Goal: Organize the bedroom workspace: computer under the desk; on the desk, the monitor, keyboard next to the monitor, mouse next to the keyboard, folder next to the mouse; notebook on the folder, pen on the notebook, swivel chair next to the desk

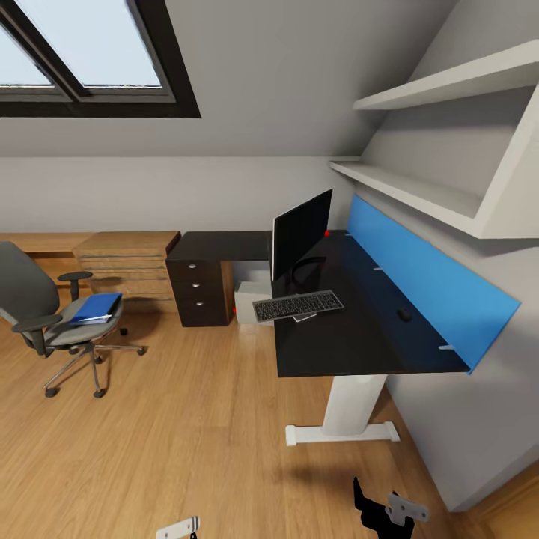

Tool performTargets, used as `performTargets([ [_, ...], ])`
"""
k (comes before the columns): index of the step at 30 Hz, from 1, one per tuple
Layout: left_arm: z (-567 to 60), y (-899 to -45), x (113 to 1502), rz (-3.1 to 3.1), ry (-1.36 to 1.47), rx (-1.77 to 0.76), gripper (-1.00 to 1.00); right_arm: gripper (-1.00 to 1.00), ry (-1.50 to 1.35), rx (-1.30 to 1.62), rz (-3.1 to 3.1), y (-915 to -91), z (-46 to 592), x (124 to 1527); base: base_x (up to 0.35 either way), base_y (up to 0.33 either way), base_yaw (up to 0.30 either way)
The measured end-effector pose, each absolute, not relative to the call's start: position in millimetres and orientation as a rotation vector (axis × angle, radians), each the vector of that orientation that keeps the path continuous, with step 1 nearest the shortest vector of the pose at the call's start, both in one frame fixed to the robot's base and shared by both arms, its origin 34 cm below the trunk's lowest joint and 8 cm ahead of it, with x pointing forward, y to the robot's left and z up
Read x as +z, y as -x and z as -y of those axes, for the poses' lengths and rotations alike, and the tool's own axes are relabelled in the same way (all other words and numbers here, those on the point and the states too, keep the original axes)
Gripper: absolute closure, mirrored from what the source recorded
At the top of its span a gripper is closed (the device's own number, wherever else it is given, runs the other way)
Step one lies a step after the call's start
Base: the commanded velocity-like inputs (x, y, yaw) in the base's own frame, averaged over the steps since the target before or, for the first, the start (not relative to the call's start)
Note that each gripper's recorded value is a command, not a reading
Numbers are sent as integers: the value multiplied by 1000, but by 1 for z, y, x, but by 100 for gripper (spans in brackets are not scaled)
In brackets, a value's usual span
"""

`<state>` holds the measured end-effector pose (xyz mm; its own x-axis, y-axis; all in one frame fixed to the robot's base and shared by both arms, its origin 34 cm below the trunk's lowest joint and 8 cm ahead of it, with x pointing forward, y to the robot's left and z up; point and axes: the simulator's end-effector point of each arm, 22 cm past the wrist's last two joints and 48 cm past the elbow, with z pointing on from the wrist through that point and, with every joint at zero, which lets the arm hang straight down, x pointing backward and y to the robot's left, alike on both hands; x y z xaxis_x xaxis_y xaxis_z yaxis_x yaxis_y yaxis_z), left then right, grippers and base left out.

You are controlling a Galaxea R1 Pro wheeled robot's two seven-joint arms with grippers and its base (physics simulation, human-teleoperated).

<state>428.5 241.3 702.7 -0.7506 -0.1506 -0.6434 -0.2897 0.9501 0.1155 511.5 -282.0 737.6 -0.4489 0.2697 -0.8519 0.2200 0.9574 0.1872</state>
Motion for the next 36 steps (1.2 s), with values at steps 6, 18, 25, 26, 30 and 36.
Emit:
performTargets([
  [6,-242,-429,703,-2428,310,274,-100,-100,-349,59,-2054,-511,282,737,0,0,114],
  [18,-242,-425,701,-2434,305,276,-100,-100,-349,57,-2053,-511,283,738,0,-115,148],
  [25,-241,-420,697,-2448,291,277,-100,-100,-348,58,-2053,-511,282,738,0,-304,2],
  [26,-240,-420,697,-2449,291,277,-100,-100,-348,58,-2053,-511,282,738,0,-273,0],
  [30,-241,-419,697,-2449,293,277,-100,-100,-333,62,-2043,-514,281,740,0,-66,0],
  [36,-244,-413,693,-2463,294,284,-100,-100,-313,64,-2017,-526,283,748,0,-14,0],
])
